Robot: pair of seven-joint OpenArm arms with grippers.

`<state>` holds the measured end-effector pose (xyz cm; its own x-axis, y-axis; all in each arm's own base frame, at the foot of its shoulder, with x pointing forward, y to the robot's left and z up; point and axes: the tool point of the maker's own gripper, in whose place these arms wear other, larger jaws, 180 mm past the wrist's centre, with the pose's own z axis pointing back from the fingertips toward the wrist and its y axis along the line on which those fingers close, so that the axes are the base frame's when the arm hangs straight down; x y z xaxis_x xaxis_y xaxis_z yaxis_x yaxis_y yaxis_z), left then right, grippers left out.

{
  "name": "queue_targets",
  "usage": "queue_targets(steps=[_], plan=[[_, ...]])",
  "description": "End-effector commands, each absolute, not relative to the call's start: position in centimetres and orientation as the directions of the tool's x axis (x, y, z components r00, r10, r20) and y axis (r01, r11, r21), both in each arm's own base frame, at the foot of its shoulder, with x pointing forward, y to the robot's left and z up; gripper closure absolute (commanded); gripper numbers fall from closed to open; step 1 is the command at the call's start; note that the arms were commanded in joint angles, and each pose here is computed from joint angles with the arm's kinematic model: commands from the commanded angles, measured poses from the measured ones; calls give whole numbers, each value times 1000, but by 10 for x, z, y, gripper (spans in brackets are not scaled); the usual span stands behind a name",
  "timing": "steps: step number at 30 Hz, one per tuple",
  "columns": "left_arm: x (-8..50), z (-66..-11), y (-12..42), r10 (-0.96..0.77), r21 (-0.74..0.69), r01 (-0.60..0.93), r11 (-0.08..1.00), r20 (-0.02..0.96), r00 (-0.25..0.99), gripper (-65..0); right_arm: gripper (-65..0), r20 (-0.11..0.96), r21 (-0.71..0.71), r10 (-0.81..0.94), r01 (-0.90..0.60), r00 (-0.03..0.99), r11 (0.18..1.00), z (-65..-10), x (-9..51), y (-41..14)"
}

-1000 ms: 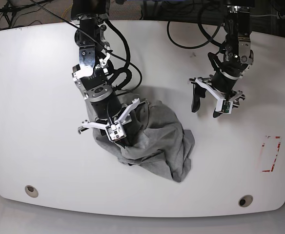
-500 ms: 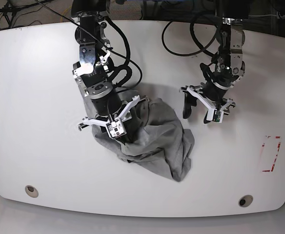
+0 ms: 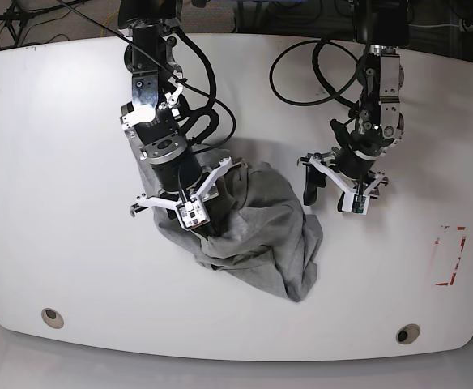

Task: Fold the T-shirt properly
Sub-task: 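Move the left gripper down toward the shirt's bunched edge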

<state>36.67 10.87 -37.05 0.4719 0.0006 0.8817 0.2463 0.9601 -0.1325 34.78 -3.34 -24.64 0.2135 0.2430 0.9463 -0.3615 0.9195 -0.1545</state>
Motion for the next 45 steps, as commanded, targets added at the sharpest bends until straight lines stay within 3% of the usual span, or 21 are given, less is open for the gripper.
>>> queue_targets(steps=[1,29,45], plan=[[379,-353,108,6,-124,257,958,909,418,-407,-4,963,-146,216,-362,163,921,-234,356,-31],[403,-371,101,-57,-82,277,957,887,459,-409,-11,937,-172,233,-236,260,956,-259,355,-106],[444,-350,105,-52,-78,265,961,891,451,-413,-8,934,-207,264,-237,242,949,-251,361,-105]])
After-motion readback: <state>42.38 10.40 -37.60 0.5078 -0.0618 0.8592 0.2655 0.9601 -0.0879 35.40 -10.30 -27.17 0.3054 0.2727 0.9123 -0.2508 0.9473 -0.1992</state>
